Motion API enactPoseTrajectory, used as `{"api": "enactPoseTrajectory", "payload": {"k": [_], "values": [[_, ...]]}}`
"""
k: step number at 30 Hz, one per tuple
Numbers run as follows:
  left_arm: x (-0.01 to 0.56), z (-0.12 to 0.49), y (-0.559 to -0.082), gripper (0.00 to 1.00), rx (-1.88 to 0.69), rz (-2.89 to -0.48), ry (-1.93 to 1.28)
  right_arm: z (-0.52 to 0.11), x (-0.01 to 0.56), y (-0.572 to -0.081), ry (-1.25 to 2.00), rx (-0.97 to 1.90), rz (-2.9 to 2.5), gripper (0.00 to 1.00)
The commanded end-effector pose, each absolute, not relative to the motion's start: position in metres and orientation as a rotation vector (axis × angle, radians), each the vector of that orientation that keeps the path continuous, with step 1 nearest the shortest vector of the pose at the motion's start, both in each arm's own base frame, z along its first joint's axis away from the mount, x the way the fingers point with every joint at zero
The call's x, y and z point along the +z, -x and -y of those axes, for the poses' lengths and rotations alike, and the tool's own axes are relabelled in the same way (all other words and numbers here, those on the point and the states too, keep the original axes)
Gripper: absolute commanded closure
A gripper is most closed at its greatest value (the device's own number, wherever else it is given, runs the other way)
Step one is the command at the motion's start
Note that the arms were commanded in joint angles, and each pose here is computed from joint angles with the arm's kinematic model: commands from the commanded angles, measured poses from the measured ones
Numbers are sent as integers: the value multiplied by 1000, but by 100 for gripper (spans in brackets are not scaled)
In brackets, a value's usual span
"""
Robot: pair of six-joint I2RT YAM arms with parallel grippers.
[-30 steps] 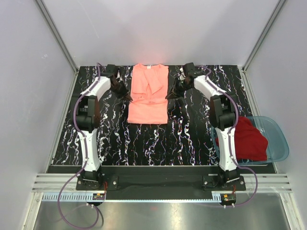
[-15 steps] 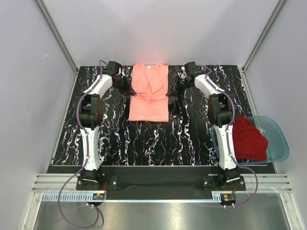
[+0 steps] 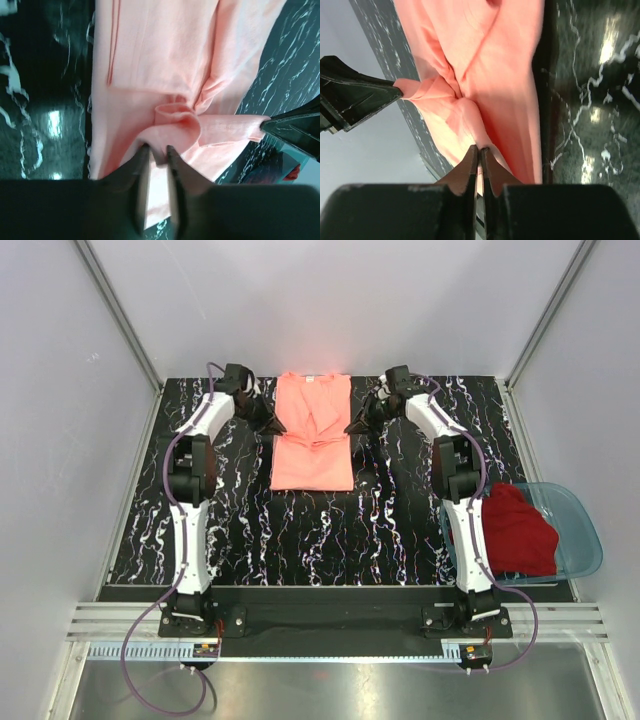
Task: Fold and stack the t-shirts
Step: Fold the tshirt
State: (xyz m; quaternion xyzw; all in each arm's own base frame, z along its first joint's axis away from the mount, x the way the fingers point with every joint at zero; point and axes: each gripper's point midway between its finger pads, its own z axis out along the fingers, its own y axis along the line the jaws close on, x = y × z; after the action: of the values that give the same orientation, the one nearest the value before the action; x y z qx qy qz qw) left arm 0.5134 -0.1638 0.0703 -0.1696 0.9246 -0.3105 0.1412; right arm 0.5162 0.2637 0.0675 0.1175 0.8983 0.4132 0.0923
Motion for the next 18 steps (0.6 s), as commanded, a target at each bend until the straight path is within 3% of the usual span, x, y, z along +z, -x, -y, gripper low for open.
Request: {"api": "enactPoseTrajectory", "payload": {"k": [1, 5, 7, 9, 11, 13, 18], "values": [[82, 161, -538, 73, -916, -2611, 455, -261, 81, -546, -358, 1271, -2562, 90], [88, 142, -552, 51, -727, -2613, 426, -254, 65, -567, -420, 1286, -2539, 75], [113, 132, -557, 48, -649, -2557, 386, -251, 77, -577, -438, 1301, -2511, 62], [141, 125, -554, 46, -598, -2508, 337, -239, 83, -582, -461, 1275, -2504, 57], [144, 120, -545, 46, -566, -2512, 327, -232, 96, -582, -448, 1260, -2488, 55], [164, 125, -537, 48, -594, -2474, 286, -227, 97, -574, -417, 1217, -2515, 43], [154, 175, -502, 57, -790, -2487, 158, -224, 116, -545, -321, 1149, -2546, 39]]}}
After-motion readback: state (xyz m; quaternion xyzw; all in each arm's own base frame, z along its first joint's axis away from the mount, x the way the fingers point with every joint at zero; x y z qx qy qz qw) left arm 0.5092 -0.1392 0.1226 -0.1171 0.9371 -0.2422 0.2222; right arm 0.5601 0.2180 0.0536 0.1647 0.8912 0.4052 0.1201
